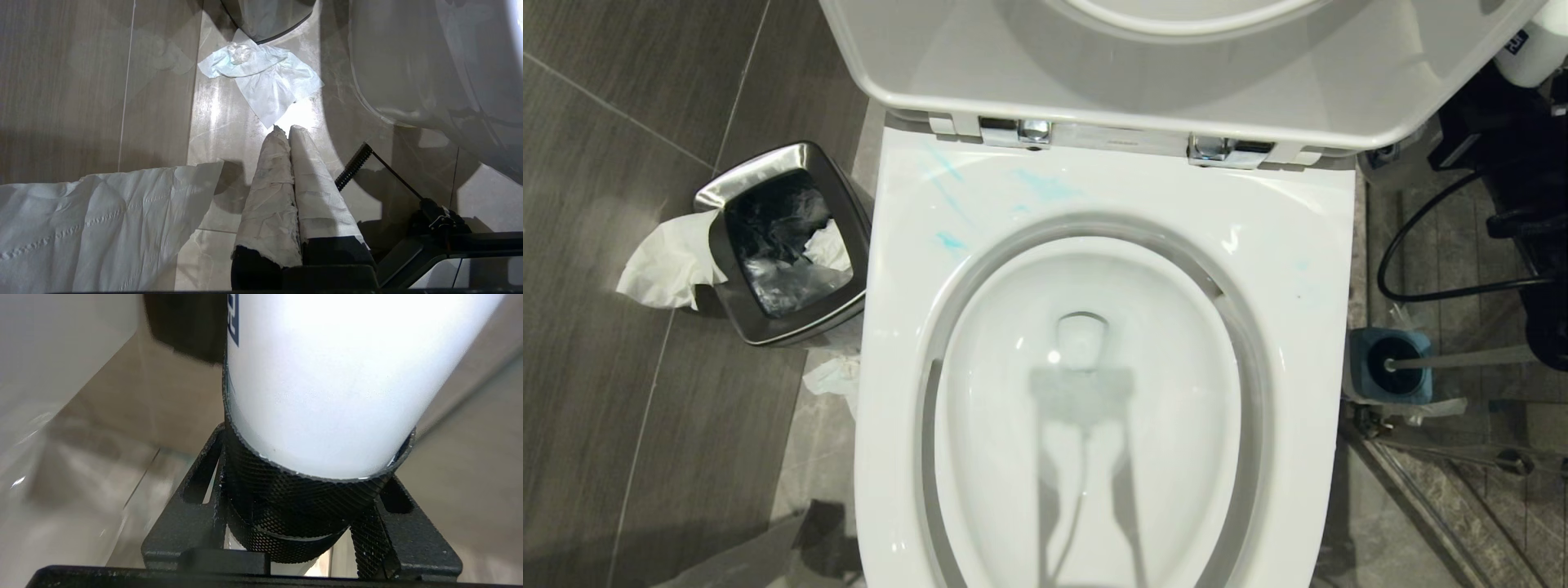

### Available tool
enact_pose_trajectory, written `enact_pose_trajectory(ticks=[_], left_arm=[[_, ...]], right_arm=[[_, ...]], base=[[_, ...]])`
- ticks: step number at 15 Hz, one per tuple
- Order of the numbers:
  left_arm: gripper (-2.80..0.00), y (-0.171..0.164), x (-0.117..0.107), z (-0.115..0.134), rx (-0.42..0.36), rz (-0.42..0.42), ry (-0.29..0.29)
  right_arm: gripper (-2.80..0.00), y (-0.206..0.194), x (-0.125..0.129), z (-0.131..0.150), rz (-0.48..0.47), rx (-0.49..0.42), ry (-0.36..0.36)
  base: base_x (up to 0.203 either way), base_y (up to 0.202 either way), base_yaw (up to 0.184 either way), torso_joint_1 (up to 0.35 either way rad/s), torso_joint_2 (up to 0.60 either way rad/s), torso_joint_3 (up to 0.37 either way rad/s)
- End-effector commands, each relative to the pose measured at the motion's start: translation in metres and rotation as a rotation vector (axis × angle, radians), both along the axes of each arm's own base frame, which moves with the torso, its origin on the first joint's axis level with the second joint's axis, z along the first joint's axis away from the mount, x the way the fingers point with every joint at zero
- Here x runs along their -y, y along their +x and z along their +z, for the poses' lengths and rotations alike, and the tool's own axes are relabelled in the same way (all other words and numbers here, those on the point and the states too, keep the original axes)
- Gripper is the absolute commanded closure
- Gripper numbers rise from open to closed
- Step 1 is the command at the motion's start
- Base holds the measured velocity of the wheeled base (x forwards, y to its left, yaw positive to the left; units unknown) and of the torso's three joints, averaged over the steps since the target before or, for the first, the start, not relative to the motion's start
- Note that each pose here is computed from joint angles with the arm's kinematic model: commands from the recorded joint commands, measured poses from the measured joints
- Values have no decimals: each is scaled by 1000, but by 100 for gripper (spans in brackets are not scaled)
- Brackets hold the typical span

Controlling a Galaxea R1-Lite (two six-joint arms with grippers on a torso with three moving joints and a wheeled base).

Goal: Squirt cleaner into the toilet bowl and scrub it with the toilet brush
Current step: Pour in the cleaning agent

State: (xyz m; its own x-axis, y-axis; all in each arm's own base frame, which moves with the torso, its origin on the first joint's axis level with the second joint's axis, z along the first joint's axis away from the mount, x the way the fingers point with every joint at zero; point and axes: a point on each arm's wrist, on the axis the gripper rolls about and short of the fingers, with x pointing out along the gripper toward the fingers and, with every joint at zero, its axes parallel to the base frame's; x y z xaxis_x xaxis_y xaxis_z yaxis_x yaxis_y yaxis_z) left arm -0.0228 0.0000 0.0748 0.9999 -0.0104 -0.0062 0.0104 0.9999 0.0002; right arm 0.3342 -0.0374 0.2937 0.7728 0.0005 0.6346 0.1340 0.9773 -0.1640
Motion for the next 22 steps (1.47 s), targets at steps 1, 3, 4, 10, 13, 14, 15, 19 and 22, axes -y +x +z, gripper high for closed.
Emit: enact_pose_trajectory(ticks=[1, 3, 4, 10, 13, 14, 15, 19, 22], left_arm=[[0, 0, 0, 0, -3, 0, 0], [0, 0, 0, 0, -3, 0, 0], [0, 0, 0, 0, -3, 0, 0], [0, 0, 0, 0, -3, 0, 0], [0, 0, 0, 0, -3, 0, 0], [0, 0, 0, 0, -3, 0, 0], [0, 0, 0, 0, -3, 0, 0], [0, 0, 0, 0, -3, 0, 0], [0, 0, 0, 0, -3, 0, 0]], right_arm=[[0, -42, -4, 9, -9, 7, 7], [0, -66, -6, 5, -25, -26, 32], [0, -76, -8, 7, -30, -38, 40], [0, -146, -22, 16, 13, -132, 81], [0, -169, -25, 7, 25, -225, 91], [0, -173, -25, 4, 26, -250, 96], [0, -176, -25, 2, 26, -261, 98], [0, -178, -26, 2, 6, -264, 63], [0, -188, -27, 4, -13, -266, 30]], base=[[0, 0, 0, 0, 0, 0], [0, 0, 0, 0, 0, 0], [0, 0, 0, 0, 0, 0], [0, 0, 0, 0, 0, 0], [0, 0, 0, 0, 0, 0], [0, 0, 0, 0, 0, 0], [0, 0, 0, 0, 0, 0], [0, 0, 0, 0, 0, 0], [0, 0, 0, 0, 0, 0]])
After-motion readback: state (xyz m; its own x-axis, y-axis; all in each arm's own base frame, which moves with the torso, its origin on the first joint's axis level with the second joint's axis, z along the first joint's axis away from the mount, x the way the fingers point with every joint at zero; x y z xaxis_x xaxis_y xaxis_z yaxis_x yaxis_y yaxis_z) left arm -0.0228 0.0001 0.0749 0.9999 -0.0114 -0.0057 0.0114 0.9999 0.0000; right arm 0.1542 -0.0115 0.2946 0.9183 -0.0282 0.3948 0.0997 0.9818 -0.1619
